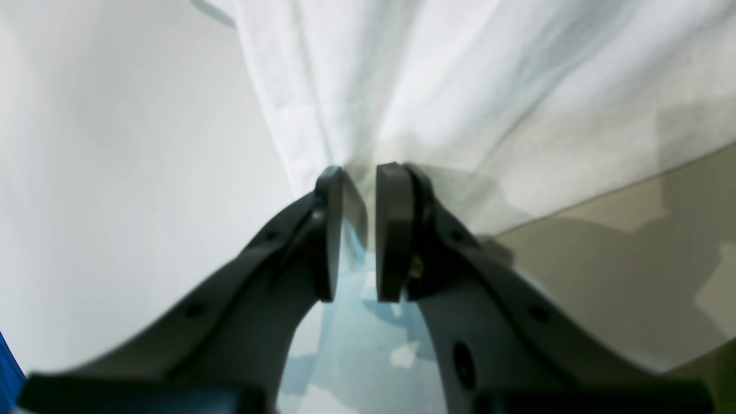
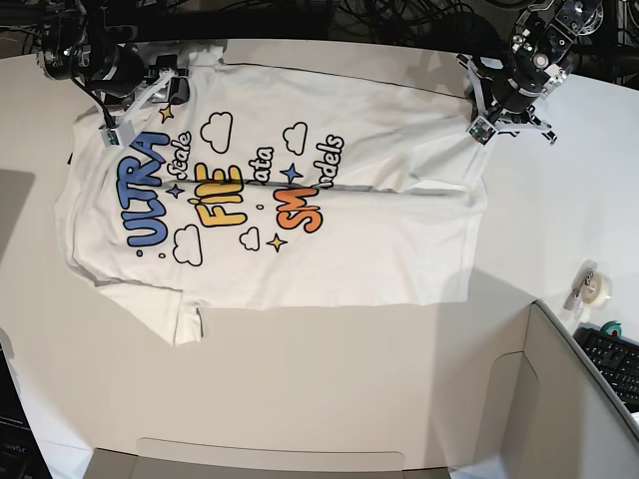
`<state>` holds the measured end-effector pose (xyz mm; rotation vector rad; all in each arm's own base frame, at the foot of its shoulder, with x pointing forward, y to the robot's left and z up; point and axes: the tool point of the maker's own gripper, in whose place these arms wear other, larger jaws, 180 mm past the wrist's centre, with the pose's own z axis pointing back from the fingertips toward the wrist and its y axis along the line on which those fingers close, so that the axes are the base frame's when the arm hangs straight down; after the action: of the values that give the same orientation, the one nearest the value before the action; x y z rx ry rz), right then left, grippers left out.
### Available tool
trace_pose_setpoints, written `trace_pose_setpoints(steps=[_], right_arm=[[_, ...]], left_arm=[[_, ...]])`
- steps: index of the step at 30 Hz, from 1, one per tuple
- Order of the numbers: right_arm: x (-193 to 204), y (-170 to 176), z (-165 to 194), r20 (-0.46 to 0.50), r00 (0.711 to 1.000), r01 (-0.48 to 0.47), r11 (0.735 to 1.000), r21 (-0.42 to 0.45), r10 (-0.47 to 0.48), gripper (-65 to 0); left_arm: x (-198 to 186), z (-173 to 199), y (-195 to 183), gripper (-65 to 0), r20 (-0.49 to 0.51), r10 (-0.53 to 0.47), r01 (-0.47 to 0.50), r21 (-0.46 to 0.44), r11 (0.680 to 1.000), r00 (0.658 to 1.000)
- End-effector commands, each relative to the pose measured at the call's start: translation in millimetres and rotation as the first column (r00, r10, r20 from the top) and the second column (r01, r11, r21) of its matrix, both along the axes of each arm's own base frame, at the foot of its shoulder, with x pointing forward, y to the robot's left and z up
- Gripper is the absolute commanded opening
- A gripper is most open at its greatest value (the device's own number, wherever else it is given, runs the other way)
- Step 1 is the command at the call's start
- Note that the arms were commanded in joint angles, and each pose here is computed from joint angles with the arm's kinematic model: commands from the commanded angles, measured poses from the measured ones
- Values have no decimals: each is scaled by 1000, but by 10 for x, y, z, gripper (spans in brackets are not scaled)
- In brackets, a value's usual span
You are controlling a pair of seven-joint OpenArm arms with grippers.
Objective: Layout the t-shirt on the table in an organized manner, then fold the t-shirt properly
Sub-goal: 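Release the shoulders and lift both grippers off the shirt, then move the left gripper over the shirt center and grasp the printed fabric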
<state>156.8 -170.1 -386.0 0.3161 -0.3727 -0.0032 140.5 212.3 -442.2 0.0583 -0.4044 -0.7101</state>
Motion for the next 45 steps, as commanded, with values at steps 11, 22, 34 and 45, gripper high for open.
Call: trace_pose_setpoints(steps=[11,22,34,45], right_arm=[[-158,100,-53,-61,991,-121,993,-11,120,-355],[-138,98,-47,-55,991,-120,993,-13,120,-355],[-144,109,-53,-58,991,-122,993,-10,121,-355],[-214,95,-159,-98,990,-106,994,0,105,-355]], left_arm=[[-264,261,-219,-502,-138,-48,45,-24,999,989],[-15,508,-218,-503,-47,0,-1,-29,1000,999],[435,759,-348,-650,160,173,-139,-206,969,972],[593,913,-1925,-648,172,-46,121,-457,881,984]])
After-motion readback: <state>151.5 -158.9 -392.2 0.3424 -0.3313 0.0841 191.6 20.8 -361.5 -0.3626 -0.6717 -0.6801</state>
